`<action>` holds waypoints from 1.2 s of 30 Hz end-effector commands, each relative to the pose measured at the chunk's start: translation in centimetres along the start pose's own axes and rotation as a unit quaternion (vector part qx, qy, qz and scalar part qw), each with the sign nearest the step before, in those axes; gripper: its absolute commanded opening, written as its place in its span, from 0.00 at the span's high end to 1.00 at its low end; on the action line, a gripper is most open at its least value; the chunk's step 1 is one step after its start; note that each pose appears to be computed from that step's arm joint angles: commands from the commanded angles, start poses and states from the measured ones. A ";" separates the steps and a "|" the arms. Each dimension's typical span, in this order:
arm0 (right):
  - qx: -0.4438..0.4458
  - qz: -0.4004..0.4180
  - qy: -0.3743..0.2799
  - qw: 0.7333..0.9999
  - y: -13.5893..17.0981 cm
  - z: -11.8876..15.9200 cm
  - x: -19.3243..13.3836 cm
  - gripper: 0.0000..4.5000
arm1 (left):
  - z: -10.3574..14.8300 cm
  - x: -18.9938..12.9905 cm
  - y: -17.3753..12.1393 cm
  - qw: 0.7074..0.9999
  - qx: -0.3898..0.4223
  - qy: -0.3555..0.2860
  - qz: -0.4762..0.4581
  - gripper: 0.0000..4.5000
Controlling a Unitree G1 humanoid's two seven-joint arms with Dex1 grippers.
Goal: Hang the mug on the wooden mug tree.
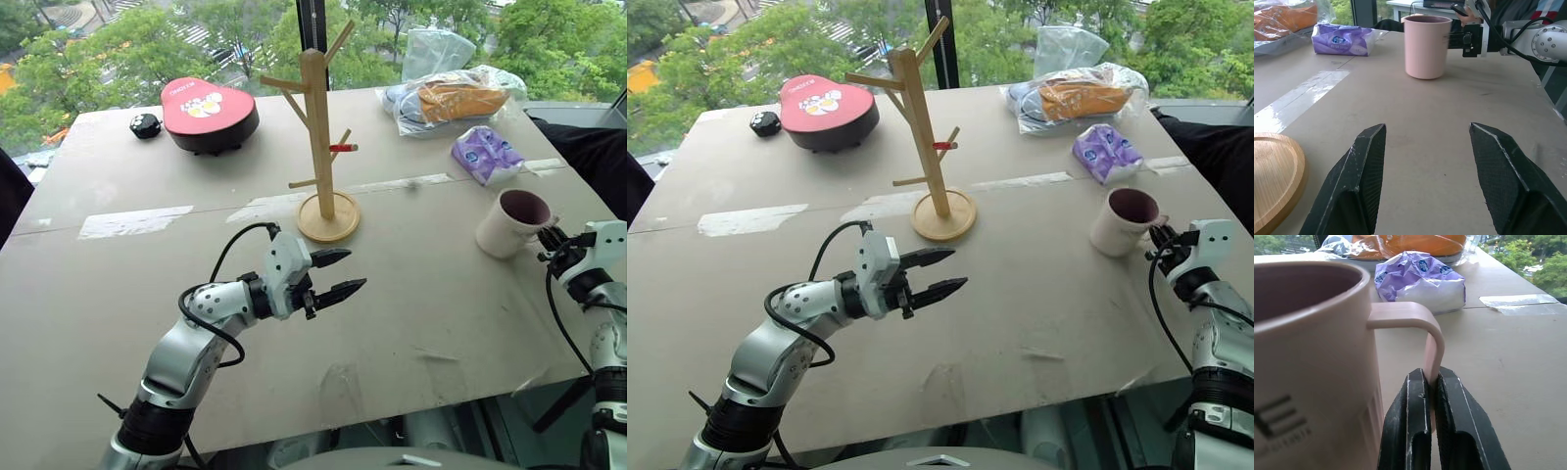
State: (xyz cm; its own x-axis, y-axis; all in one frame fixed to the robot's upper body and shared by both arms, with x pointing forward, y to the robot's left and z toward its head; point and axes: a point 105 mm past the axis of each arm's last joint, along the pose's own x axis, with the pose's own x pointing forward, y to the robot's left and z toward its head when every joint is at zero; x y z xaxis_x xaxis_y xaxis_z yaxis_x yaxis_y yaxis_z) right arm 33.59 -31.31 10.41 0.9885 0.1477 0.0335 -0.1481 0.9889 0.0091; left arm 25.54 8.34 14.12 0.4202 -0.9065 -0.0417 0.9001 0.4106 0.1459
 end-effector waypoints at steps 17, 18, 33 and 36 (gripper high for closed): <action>-0.166 0.346 0.009 0.923 16.2 9.0 3.4 0.99 | 0.0 -5.2 2.4 0.959 -0.010 -0.156 0.237 0.39; -0.179 0.355 0.012 0.918 16.9 9.8 3.6 0.99 | 0.3 -5.5 2.4 0.955 -0.013 -0.172 0.241 0.39; -0.284 0.417 0.023 0.863 24.3 18.8 5.7 0.99 | 2.1 -6.4 2.8 0.932 -0.028 -0.270 0.238 0.39; -0.293 0.429 0.031 0.854 25.7 19.4 5.7 0.99 | 2.1 -6.1 2.8 0.934 -0.022 -0.273 0.230 0.39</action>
State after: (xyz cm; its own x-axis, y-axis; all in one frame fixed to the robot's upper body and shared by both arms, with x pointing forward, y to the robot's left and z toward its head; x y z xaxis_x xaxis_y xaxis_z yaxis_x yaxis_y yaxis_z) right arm 35.14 -5.84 28.82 0.5215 0.8030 -0.2885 -0.8100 0.3596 -0.4633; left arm 25.54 15.12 16.03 0.6904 -0.5313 0.4909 0.6348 0.7704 -0.0590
